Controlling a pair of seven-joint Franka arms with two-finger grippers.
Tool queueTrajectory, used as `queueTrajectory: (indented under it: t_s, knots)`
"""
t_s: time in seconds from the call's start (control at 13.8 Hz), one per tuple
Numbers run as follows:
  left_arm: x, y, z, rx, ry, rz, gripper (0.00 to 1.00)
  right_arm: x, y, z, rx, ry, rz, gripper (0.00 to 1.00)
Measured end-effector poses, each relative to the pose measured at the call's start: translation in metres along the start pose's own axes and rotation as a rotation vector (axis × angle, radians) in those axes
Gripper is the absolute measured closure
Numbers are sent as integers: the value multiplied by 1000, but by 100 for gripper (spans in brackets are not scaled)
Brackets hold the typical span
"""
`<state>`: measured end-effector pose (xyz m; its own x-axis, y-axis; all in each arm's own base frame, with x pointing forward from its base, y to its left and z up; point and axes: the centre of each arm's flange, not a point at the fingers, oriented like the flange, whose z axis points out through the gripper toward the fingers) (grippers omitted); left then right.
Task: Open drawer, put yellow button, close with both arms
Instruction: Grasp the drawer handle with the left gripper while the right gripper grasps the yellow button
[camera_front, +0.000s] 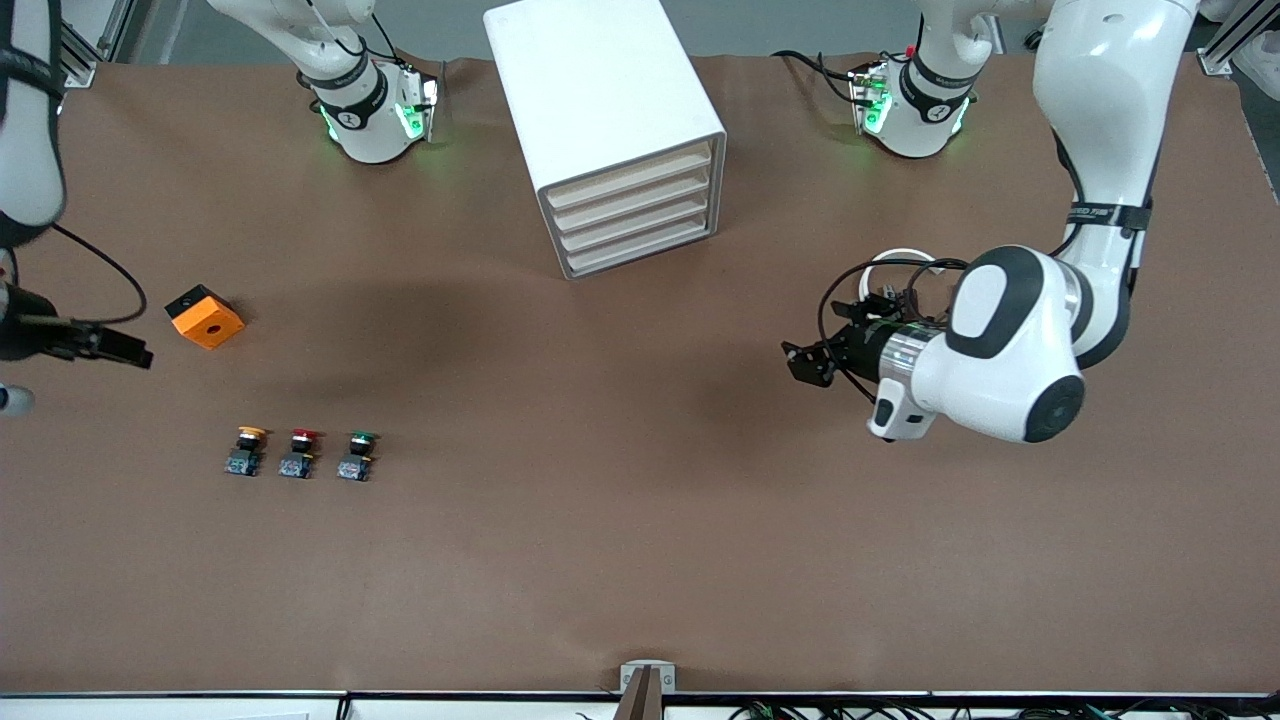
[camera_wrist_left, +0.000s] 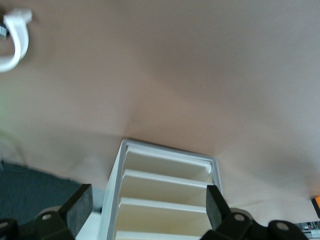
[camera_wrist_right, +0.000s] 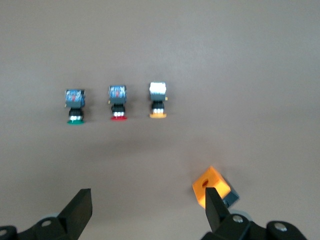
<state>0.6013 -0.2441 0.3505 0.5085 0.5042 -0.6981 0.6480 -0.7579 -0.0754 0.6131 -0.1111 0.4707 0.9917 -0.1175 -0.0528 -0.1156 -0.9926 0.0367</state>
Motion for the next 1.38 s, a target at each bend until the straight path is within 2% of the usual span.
queueTrajectory:
  t_s: [0.29, 0.51, 0.8, 0.94, 1.09, 1.38]
  knots:
    - [-24, 17, 42, 94, -59, -312, 0, 29, 6, 76, 3, 60, 18, 0]
    - [-18, 26, 83, 188, -85, -556, 0, 49, 13, 149, 32, 91, 57, 0]
    - [-34, 27, 118, 350, -167, -745, 0, 52, 12, 219, 36, 138, 65, 0]
    - [-38, 28, 127, 403, -195, -831, 0, 51, 10, 238, 34, 131, 60, 0]
    - [-42, 27, 134, 449, -212, -866, 0, 50, 10, 245, 35, 122, 33, 0]
    - [-55, 33, 163, 533, -221, -943, 0, 48, 10, 261, 83, 105, 20, 0]
